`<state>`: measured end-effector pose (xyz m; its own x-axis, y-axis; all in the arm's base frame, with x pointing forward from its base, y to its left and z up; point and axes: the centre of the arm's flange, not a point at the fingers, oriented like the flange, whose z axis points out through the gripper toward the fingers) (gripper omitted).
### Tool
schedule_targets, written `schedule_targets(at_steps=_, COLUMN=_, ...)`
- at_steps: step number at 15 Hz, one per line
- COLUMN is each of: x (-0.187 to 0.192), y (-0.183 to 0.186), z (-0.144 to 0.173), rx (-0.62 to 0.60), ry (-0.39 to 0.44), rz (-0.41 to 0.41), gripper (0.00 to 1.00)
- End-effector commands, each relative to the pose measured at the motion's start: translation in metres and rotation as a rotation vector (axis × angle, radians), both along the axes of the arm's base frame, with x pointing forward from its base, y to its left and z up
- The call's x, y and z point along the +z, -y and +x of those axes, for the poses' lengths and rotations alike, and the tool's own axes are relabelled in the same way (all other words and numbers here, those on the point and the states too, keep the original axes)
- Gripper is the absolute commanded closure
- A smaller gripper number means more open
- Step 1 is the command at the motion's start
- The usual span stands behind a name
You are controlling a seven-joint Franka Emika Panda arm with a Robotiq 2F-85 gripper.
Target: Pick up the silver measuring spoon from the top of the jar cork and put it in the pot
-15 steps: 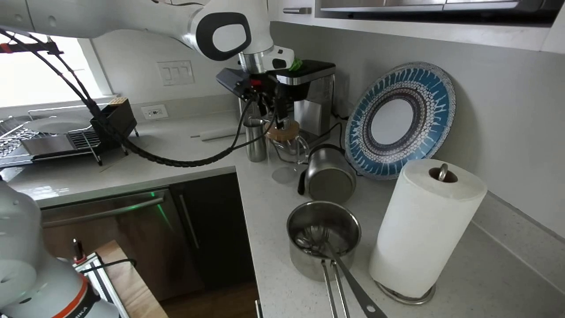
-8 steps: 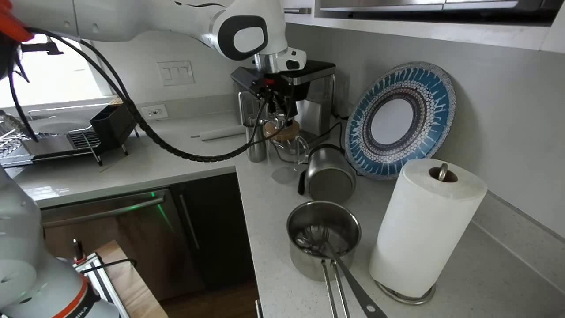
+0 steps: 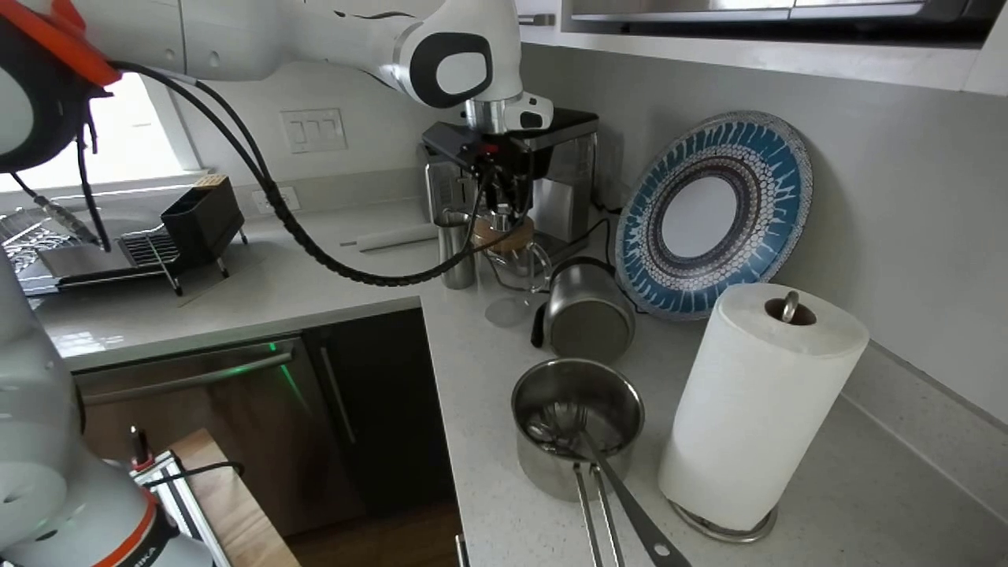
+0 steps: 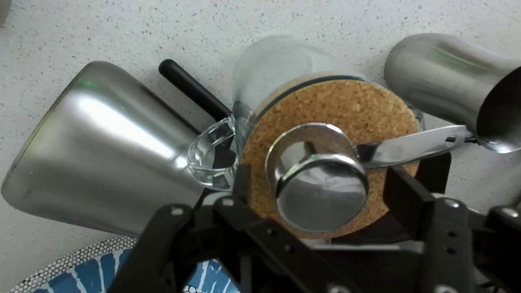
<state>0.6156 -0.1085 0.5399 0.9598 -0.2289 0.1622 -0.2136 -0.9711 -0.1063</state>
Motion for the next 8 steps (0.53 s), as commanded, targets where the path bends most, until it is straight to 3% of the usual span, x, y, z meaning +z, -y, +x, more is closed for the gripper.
schedule_targets(at_steps=1, x=0.001, y=-0.003, z=0.009, rx=0.011, ry=-0.018, rz=-0.019, gripper=0.41)
schedule_targets(at_steps=5, x=0.021, y=-0.005, z=-0.002, rx=0.024, ry=0.002, rz=-0.05, gripper=0.7)
schedule_targets(at_steps=8, x=0.044, y=0.004, z=-0.017, rx=0.003, ry=0.031, rz=-0.063, gripper=0.7)
